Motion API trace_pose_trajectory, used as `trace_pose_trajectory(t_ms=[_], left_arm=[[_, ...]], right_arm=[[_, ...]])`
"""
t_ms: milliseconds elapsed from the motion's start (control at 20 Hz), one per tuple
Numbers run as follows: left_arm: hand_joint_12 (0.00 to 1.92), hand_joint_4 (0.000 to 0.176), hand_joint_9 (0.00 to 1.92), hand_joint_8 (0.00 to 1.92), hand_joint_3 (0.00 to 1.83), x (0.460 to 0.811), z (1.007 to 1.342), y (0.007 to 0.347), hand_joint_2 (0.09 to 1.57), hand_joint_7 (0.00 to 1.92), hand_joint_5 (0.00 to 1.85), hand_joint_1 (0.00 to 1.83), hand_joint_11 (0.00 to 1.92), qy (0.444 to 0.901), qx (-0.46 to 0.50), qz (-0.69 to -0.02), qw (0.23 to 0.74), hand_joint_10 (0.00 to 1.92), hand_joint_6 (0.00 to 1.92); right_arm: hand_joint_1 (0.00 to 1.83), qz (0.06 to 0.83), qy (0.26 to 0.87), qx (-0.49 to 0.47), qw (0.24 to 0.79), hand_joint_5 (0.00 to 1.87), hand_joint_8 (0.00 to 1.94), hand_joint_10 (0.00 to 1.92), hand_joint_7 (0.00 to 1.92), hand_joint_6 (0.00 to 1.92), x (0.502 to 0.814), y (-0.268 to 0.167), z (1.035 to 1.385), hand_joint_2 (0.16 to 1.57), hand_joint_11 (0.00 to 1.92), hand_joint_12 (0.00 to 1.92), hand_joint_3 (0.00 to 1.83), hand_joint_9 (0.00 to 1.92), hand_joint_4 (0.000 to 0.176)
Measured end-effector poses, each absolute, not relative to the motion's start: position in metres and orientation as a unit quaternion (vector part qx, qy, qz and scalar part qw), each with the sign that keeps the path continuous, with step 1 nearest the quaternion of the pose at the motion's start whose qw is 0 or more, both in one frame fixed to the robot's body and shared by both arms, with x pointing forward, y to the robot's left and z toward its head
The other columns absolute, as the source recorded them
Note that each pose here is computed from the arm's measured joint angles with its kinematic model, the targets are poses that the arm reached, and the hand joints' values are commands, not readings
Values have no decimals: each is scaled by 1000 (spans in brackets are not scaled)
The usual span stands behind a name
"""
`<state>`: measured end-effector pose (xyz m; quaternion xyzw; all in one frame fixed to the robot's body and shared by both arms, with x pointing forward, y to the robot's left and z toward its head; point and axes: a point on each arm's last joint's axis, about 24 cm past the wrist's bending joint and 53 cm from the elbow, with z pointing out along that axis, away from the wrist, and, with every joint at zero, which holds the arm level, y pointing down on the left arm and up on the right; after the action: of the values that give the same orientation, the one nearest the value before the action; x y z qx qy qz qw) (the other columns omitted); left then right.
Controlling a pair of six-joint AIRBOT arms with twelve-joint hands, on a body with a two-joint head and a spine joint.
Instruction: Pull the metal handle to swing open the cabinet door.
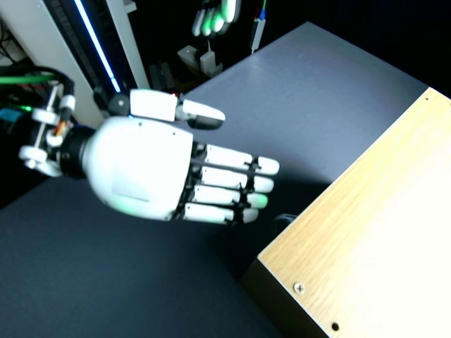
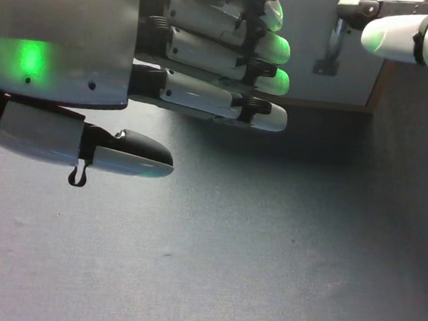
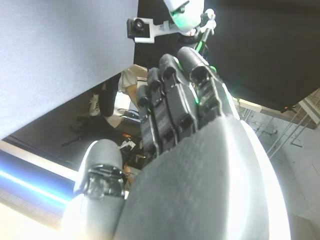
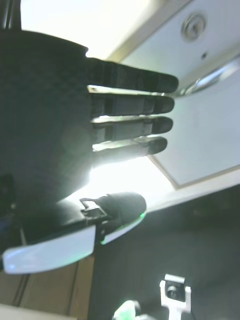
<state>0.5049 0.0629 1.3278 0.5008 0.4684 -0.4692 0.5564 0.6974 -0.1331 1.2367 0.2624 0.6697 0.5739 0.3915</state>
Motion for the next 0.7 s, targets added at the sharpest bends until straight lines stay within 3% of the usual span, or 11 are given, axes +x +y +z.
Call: trace_pose_trajectory(t_ms=[450, 700], left_arm=[[915, 0, 407, 3, 0, 505, 1328, 63, 1545, 445, 425, 0, 27, 468, 501, -470, 556, 2, 2], [879, 0, 409, 0, 0, 505, 1328, 63, 1412, 435, 394, 0, 41, 468, 501, -469, 556, 0, 0]], right_arm=[[0, 538, 681, 363, 338, 240, 1, 0, 229, 1, 702, -169, 1204, 1563, 0, 533, 15, 183, 0], [0, 529, 682, 400, 308, 224, 0, 1, 221, 1, 699, -174, 1191, 1421, 0, 464, 0, 175, 0]])
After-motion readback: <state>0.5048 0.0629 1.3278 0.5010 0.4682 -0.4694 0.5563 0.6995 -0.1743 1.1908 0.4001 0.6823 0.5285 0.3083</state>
